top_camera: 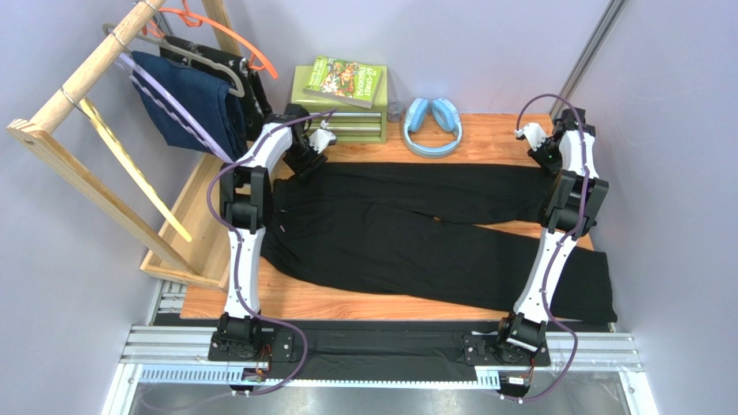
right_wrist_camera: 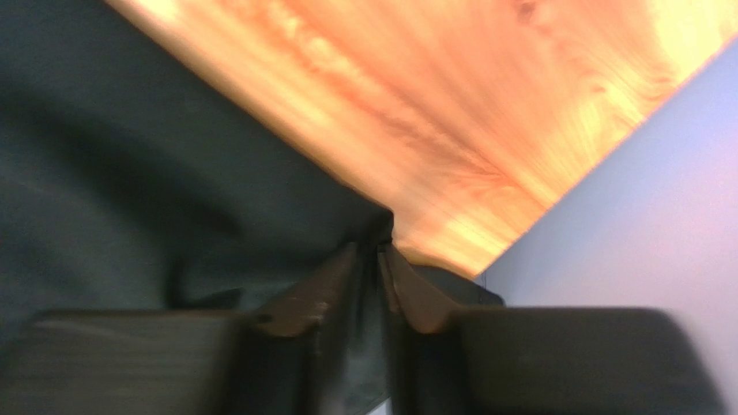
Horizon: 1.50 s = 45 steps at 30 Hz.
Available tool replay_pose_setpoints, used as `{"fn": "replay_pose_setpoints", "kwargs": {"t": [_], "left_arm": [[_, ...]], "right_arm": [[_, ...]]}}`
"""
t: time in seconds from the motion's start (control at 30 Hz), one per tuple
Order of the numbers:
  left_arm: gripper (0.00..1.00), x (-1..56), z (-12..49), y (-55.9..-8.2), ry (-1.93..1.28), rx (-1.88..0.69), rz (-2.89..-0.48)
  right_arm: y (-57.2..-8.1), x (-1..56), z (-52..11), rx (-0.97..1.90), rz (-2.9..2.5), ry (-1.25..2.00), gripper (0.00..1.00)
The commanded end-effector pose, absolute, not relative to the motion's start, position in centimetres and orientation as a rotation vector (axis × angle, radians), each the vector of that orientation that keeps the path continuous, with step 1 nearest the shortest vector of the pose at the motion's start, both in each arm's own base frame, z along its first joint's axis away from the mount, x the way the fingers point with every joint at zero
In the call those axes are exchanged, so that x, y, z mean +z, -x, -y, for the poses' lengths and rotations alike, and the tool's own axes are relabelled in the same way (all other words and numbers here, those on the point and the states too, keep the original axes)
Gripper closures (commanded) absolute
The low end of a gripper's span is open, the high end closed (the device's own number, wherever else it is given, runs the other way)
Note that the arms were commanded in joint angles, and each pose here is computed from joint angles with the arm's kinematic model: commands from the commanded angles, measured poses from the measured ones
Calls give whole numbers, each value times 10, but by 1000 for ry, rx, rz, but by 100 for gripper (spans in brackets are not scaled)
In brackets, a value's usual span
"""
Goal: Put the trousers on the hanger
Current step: Fold the trousers
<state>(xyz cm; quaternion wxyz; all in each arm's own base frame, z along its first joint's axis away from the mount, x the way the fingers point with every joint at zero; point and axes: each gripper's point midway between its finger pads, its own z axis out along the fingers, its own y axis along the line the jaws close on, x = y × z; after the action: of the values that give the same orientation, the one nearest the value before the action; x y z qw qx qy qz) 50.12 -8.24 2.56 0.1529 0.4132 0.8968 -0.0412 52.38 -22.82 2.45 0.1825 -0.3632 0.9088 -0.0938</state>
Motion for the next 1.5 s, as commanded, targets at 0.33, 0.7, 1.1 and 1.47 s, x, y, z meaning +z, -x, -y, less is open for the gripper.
{"fn": "replay_pose_setpoints", "kwargs": {"t": [0.33,0.7,1.1,1.47], "left_arm": [[37,85,105,-543,-1081,-151,-2319],[41,49,116,-543,-1137,-220,-2352],[100,75,114,-534,-1119,-245,-2319],[100,138,102,-488,-1207,-144,-2127]], "right_arm": [[-484,2,207,-63,-2683,1038,100],[-495,24,209,-115,-2635,975,100],[-496,89,210,-201,-2551,884,100],[-425,176,193,-215,-2442,827,100]]}}
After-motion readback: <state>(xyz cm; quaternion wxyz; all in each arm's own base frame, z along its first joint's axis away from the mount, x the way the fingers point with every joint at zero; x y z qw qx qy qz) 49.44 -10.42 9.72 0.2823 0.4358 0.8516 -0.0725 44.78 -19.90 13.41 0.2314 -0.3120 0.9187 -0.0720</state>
